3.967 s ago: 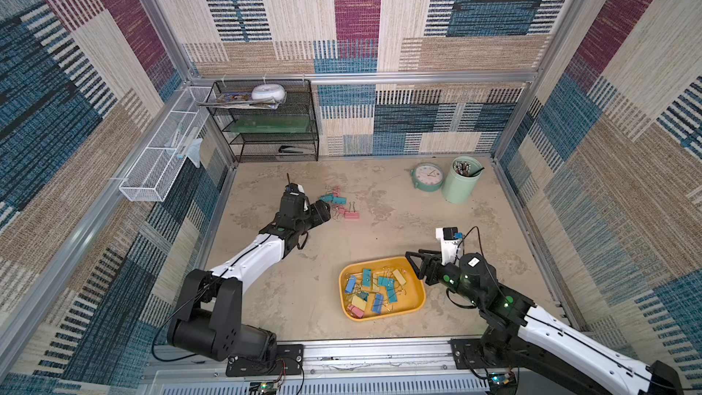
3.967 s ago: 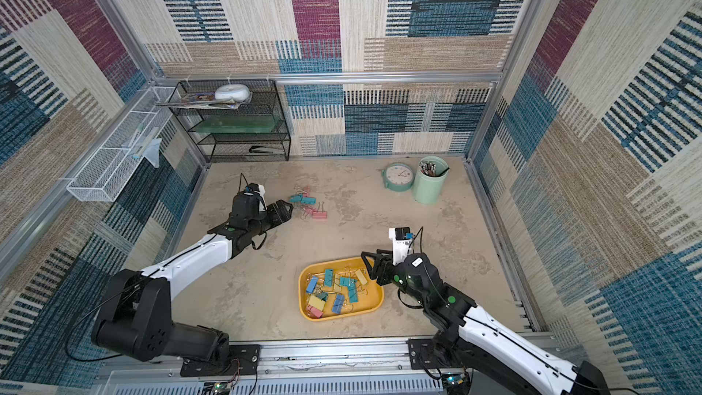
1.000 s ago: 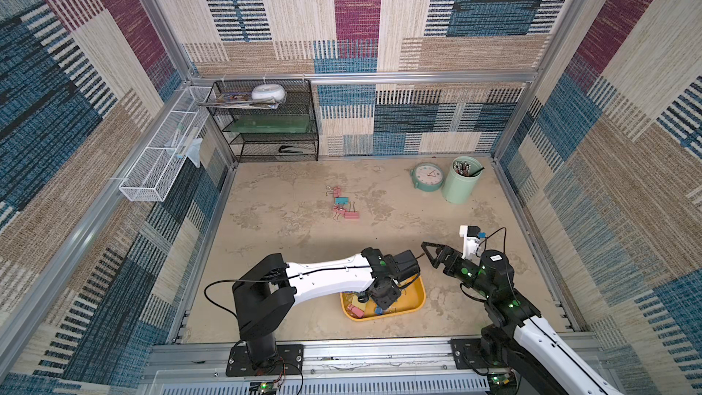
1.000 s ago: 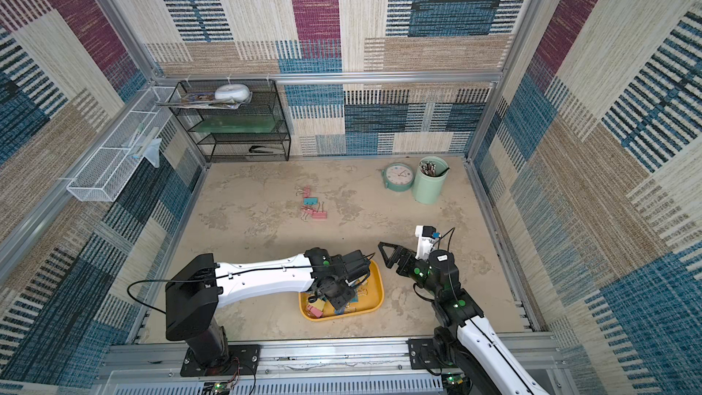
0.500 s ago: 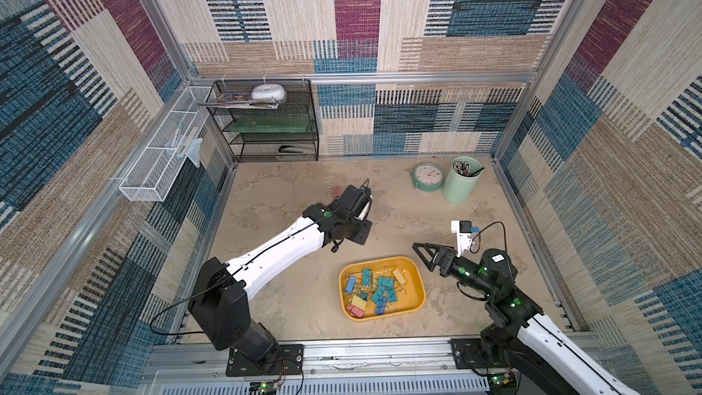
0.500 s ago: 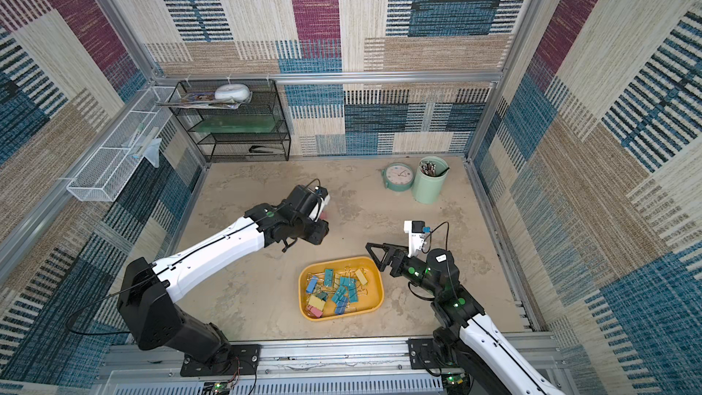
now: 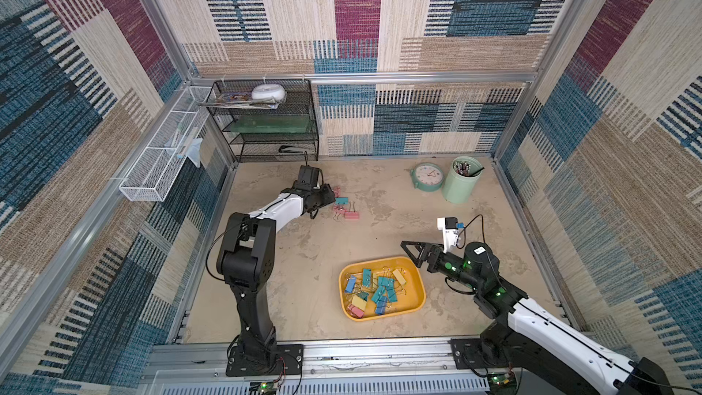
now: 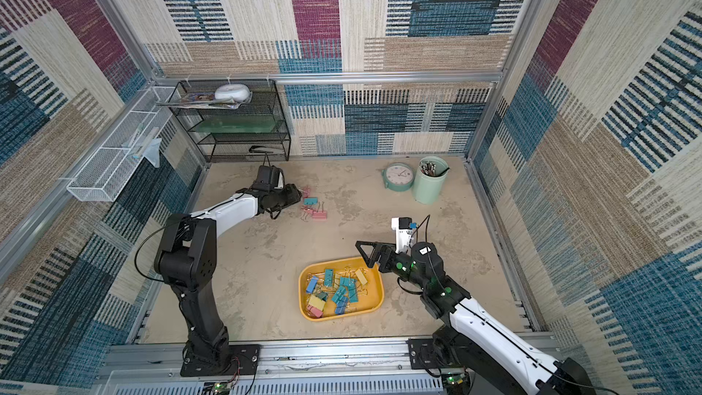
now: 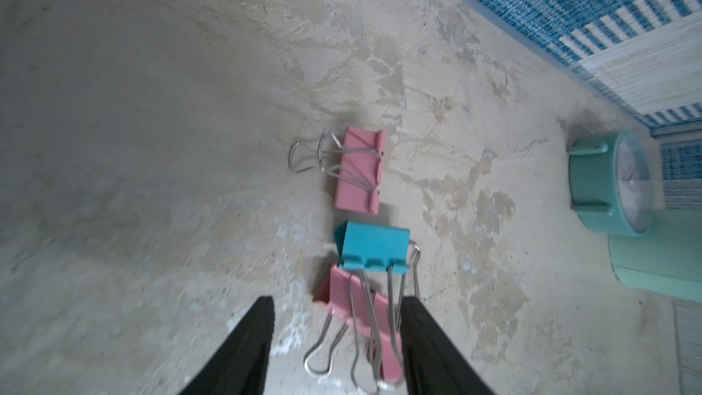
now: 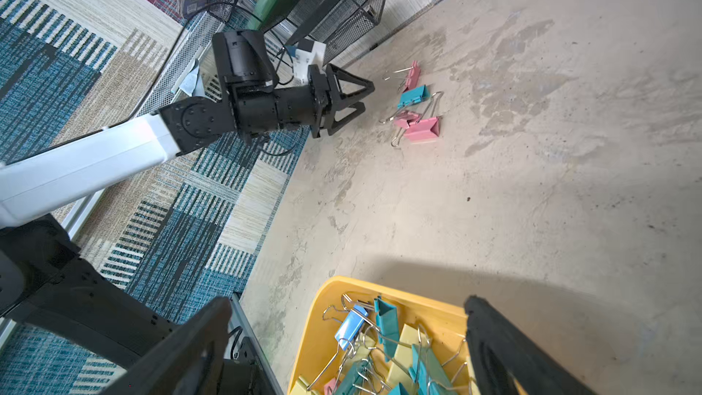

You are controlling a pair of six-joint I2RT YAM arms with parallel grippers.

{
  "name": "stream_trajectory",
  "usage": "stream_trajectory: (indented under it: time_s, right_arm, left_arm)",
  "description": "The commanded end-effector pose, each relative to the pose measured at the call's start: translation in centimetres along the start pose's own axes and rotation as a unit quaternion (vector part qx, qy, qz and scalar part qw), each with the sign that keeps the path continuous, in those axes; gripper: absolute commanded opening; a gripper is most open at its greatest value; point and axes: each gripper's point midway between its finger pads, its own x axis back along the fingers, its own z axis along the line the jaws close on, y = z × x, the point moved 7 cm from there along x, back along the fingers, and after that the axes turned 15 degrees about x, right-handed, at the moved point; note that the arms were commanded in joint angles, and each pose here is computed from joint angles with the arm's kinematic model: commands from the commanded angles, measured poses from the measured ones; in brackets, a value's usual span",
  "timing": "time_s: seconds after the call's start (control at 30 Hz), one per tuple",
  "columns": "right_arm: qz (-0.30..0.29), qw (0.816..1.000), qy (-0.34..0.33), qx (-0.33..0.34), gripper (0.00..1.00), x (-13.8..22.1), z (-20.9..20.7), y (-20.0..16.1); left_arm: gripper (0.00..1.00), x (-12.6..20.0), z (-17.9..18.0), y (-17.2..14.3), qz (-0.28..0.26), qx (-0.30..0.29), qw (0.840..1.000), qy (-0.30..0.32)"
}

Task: Put the binder clips in the storage box
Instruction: Pick up the binder clip at the center of the board.

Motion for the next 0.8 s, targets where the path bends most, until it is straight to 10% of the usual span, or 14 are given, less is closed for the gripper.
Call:
stream_trajectory:
  time_s: [0.0,0.23,0.53,0.77]
  right_arm:
    - [-0.017,1.0,0.002,0.018,0.99,-0.1,0.3,0.8]
    - [-0.018,1.0,-0.007,0.024,0.99,-0.3,0.4,1.3]
    - [-0.015,1.0,-0.004,0.02,0.99,-0.8,0.5,1.6]
    - [-0.012,1.0,-0.012,0.009,0.99,-0.8,0.2,1.3]
  left_arm:
    - [0.66,-1.7,-1.2,1.8,0.019,0.033,0.996,-0.083]
    - [0.7,-4.4,0.6,3.5,0.015,0.067,0.993,-0.097]
    - [0.07,-6.2,0.4,3.9,0.038,0.062,0.992,-0.105]
    - [0.0,-4.1,0.0,3.3,0.037,0.054,0.991,-0.118]
